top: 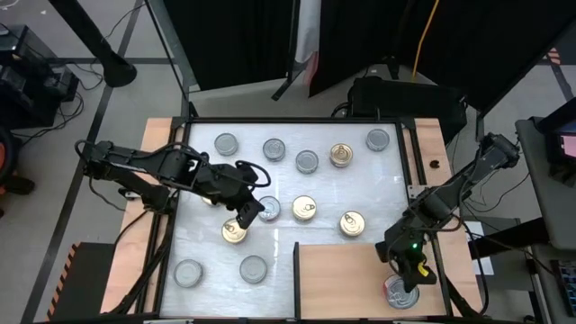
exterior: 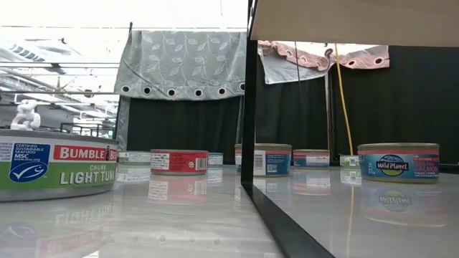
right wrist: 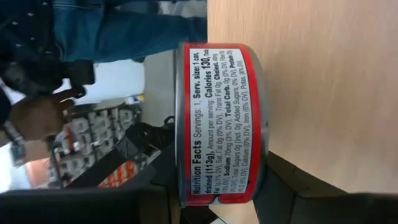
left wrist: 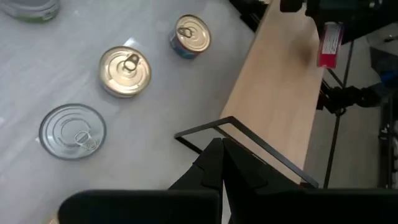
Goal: Stack canned seafood by type on shelf
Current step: Put the red tuna can on the shelf, then put the green-blue tuna can on the shelf
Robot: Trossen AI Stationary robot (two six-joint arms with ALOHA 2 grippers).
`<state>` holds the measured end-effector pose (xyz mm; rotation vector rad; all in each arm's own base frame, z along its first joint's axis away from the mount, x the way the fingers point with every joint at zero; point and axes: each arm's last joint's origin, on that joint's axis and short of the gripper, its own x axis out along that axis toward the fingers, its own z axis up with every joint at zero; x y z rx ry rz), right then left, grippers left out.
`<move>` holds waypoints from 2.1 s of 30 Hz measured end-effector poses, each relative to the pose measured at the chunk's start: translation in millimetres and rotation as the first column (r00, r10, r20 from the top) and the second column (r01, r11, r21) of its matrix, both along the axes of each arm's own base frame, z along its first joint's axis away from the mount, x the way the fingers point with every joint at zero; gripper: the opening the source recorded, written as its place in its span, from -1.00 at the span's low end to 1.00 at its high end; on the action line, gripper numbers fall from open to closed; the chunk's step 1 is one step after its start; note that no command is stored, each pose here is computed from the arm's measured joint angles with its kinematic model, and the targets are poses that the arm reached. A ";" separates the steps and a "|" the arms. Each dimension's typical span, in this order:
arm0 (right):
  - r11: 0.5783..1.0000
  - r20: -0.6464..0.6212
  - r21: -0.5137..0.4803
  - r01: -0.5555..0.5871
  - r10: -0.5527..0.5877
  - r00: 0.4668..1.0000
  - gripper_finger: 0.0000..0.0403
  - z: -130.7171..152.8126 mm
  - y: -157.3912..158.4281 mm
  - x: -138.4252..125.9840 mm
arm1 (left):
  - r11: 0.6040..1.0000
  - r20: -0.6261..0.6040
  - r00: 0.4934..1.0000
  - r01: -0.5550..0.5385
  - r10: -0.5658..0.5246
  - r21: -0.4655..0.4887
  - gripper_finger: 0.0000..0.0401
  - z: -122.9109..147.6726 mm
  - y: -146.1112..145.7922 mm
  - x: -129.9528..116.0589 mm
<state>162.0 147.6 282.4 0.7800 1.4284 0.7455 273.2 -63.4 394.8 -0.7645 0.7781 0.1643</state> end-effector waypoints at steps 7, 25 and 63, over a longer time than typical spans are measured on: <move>0.997 -0.040 -0.056 0.049 -0.051 0.998 -0.19 -11.5 -2.6 -1.7 | 0.999 0.017 0.999 -0.036 0.036 0.002 -0.96 1.1 0.6 1.2; 0.979 -0.017 -0.179 0.102 -0.107 0.994 0.70 -6.5 -13.7 -10.3 | 0.994 0.035 0.997 -0.068 0.065 0.086 -0.96 1.0 3.5 1.6; -0.073 0.761 -0.006 0.997 -0.647 -0.043 0.75 187.1 -109.0 -22.4 | 0.960 -0.402 0.904 -0.032 0.148 0.280 -0.96 -95.3 210.4 38.6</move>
